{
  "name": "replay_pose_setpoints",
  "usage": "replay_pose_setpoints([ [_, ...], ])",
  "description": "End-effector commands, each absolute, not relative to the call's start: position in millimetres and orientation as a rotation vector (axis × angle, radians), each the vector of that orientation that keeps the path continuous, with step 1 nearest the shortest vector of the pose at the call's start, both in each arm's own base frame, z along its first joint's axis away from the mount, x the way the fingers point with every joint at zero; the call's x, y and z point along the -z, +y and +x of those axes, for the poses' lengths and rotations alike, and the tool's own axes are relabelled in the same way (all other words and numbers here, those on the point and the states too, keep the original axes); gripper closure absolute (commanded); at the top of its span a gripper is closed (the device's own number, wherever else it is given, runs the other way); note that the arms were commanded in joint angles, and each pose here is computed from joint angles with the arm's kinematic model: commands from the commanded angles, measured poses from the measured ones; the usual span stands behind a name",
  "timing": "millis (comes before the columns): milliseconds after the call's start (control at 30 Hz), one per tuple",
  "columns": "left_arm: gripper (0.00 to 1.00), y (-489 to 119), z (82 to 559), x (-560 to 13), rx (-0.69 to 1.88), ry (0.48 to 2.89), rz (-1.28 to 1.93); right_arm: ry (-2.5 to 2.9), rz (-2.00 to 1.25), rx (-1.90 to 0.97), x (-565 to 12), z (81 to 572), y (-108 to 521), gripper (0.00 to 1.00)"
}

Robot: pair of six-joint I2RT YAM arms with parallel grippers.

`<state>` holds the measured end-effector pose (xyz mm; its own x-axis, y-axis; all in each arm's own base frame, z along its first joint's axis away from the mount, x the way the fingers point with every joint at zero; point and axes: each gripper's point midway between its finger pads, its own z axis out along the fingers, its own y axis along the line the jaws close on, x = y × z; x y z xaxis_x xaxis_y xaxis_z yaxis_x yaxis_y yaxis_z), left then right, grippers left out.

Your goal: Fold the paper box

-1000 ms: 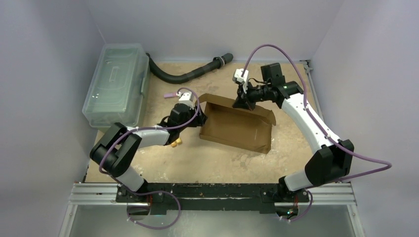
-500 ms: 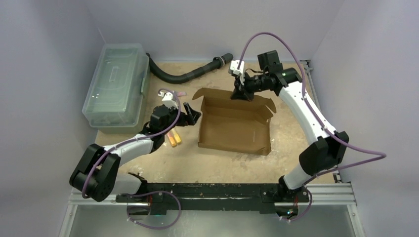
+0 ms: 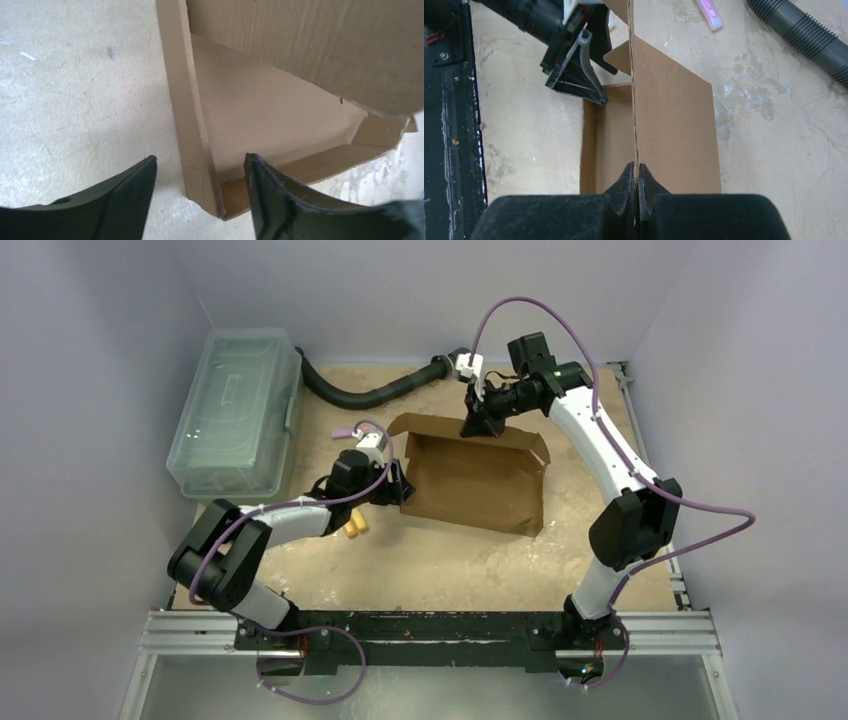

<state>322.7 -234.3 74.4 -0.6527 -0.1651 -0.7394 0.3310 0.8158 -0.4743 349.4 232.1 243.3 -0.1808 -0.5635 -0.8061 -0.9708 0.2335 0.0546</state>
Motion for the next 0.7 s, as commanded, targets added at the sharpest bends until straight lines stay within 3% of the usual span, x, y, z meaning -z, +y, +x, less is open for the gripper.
replay_pose_setpoints([
  [0, 0.45, -241, 336, -68, 0.689, 2.179, 0.148, 1.809, -1.383, -0.769, -266, 355, 236, 1.00],
  [267, 1.00, -238, 348, -54, 0.599, 2.212, 0.103, 1.834, -1.281, -0.718, -278, 367, 235, 1.00],
  [667, 1.00, -226, 336, -55, 0.357, 2.253, 0.147, 1.947, -0.880, -0.529, -293, 444, 192, 1.00],
])
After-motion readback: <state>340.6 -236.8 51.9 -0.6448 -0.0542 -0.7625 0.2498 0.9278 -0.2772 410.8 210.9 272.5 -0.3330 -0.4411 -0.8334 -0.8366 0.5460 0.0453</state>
